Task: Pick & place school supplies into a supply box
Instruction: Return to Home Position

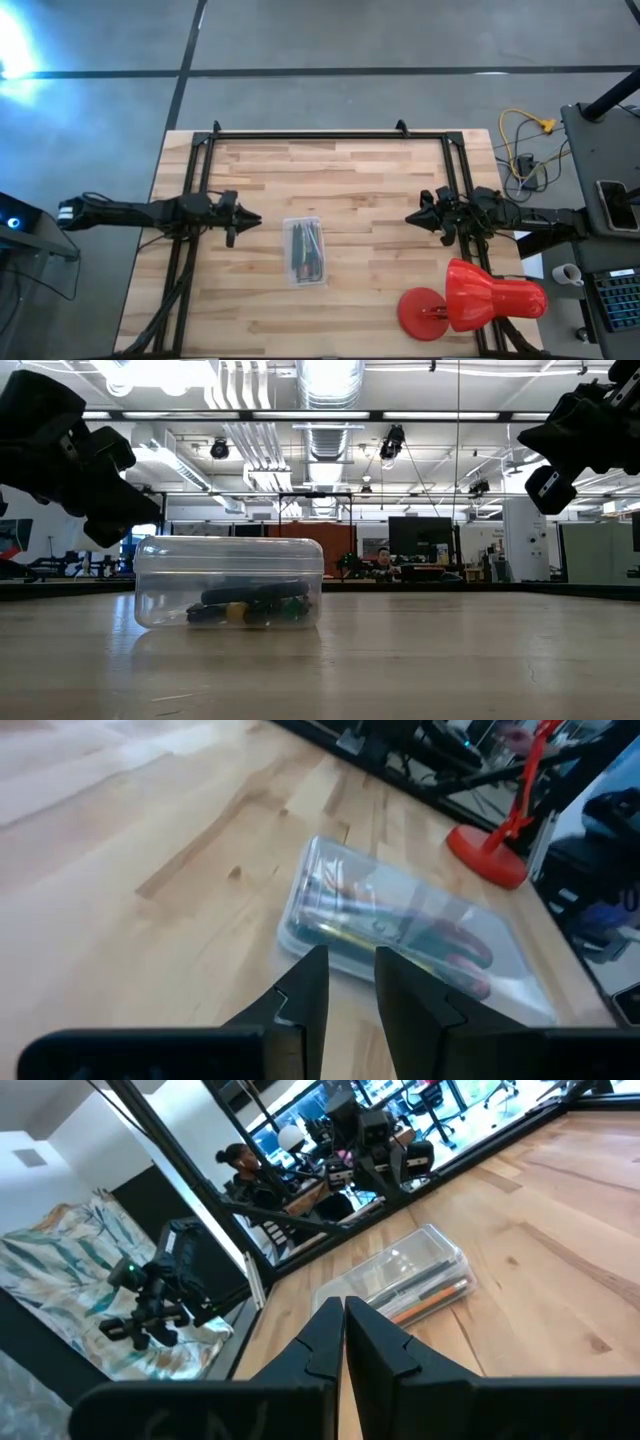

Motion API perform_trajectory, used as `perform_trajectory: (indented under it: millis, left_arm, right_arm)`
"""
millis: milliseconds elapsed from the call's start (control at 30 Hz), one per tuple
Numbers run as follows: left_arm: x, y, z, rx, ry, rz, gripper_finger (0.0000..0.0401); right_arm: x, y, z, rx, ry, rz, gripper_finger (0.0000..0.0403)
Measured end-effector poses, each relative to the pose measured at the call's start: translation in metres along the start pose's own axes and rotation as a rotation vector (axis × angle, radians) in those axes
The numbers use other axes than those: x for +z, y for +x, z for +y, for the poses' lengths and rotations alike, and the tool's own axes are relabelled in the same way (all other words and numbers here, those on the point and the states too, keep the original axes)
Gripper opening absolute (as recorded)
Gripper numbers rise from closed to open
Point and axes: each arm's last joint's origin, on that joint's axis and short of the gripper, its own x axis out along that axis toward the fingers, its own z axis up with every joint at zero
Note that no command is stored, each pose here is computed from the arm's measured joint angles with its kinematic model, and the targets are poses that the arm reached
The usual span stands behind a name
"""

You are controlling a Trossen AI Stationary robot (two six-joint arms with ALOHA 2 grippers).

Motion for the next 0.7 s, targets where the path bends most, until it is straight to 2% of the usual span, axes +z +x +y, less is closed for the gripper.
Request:
perform_trajectory:
  millis: [700]
  left_arm:
    - [-0.0078,0.0063,0.0037,0.045,0.0,0.095,0.0069]
  right_arm:
    - [0.0,0.0,0.0,0.0,0.0,0.0,0.0008]
